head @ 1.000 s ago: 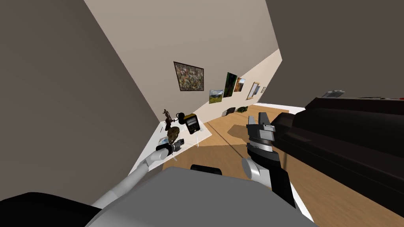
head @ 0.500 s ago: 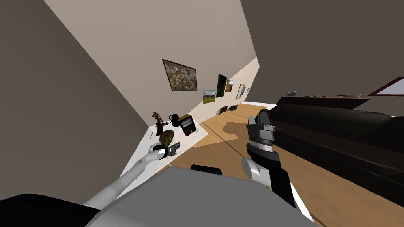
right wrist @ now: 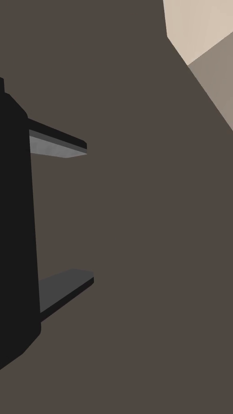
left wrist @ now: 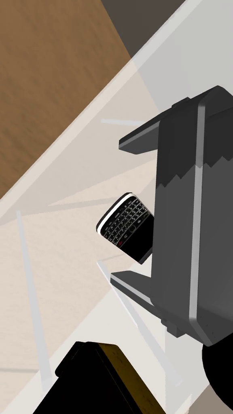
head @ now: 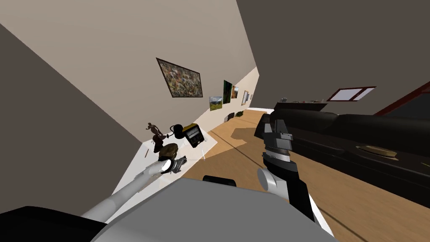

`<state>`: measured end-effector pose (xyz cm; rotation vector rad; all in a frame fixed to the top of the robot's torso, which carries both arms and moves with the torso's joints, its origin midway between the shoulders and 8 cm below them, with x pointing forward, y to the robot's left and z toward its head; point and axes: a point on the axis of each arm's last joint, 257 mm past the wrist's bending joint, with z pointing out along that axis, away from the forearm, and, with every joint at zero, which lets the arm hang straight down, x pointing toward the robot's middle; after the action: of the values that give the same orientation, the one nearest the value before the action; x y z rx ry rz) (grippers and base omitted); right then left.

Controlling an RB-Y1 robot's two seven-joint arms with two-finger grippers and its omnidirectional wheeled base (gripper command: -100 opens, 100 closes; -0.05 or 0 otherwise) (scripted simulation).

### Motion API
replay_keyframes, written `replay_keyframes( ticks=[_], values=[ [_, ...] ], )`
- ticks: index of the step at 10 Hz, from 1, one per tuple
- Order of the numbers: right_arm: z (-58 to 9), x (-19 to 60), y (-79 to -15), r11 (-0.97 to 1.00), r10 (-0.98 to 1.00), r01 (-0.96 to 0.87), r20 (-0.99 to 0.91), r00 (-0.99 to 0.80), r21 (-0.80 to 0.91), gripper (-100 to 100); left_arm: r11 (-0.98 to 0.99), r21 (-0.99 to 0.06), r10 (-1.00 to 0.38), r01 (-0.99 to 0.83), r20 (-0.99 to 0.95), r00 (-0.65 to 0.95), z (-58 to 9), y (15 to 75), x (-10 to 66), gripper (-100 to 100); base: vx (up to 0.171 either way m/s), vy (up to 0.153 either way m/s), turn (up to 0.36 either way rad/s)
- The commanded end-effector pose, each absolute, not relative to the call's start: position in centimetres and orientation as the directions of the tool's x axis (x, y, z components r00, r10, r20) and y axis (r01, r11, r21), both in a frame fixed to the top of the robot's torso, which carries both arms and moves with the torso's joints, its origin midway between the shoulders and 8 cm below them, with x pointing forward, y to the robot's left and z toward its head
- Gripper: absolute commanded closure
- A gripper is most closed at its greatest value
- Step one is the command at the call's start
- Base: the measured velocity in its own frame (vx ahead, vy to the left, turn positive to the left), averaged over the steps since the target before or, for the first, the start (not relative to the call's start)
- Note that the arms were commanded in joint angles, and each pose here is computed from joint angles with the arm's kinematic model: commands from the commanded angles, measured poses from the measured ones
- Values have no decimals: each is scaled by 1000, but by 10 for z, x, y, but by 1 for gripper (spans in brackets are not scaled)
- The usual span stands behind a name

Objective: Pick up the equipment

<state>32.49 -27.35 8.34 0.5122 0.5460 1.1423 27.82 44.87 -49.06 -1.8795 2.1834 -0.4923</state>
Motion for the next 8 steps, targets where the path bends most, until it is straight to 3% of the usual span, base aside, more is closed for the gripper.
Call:
replay_keyframes(
  ticks=[1,2,6,8],
  values=[
    [83,325,-274,331,938,-699,-142,316,633,0,121,-348,-988,-930,50,-147,-498,462,263,-100,-7,32,-285],
    [83,325,-274,331,938,-699,-142,316,633,0,121,-348,-988,-930,50,-147,-498,462,263,-100,-5,16,-64],
    [83,325,-274,331,938,-699,-142,316,633,0,119,-215,-991,-969,39,-130,-509,503,213,-100,0,25,-305],
    [83,325,-274,331,938,-699,-142,316,633,0,104,-128,-994,-986,28,-109,-514,530,177,-100,0,36,-427]
  ],
)
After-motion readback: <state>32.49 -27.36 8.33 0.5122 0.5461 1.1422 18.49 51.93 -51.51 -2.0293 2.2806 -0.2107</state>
